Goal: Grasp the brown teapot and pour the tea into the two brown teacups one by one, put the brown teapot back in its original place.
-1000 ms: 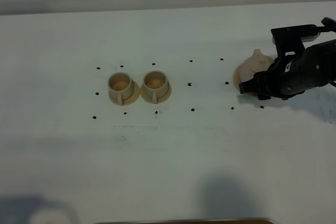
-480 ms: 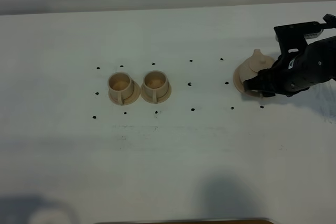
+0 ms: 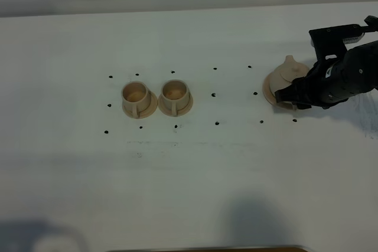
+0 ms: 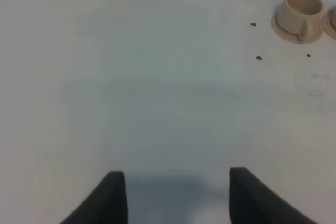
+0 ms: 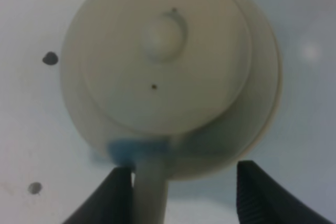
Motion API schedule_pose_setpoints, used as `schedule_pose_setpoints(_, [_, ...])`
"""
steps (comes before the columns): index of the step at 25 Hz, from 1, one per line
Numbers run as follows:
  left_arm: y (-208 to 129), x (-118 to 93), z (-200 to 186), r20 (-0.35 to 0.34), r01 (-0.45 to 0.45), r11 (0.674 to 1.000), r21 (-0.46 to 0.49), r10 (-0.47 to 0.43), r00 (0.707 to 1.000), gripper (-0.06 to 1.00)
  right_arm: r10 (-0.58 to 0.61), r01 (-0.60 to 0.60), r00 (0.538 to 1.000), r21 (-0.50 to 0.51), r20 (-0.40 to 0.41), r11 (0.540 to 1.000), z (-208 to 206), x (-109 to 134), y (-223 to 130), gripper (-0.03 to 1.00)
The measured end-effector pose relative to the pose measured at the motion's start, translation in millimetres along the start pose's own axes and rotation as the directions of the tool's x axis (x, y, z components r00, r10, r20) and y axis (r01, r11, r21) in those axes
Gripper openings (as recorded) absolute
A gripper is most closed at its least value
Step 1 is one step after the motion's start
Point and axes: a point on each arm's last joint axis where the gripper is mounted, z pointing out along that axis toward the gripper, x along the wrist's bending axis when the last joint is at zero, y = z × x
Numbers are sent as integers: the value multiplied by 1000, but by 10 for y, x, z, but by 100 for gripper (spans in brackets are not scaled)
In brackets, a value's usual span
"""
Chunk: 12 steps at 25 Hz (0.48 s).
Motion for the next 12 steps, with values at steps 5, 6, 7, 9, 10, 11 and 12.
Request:
schedule_pose_setpoints(5, [0,0,0,0,0,1000,0,0,1000,50,0,0,1000,1,0,1000,0,0,-1,42])
schedule_pose_setpoints(6, [0,0,0,0,0,1000,0,0,1000,50,0,0,1000,2,0,1000,3,0,-2,42])
schedule_pose_setpoints(7, [0,0,0,0,0,1000,0,0,1000,50,0,0,1000,5,0,1000,13,0,-7,42])
schedule_pose_setpoints(9, [0,0,0,0,0,1000,0,0,1000,50,0,0,1000,12,1,1000,38,0,-15,42])
schedule_pose_setpoints(10, [0,0,0,0,0,1000,0,0,1000,50,0,0,1000,18,1,1000,57,0,-24,42])
schedule_pose_setpoints(11, [0,0,0,0,0,1000,0,0,1000,50,0,0,1000,24,1,1000,77,0,-33,42])
schedule_pose_setpoints(12, [0,0,0,0,0,1000,0,0,1000,50,-1,0,1000,30,1,1000,95,0,-42,42])
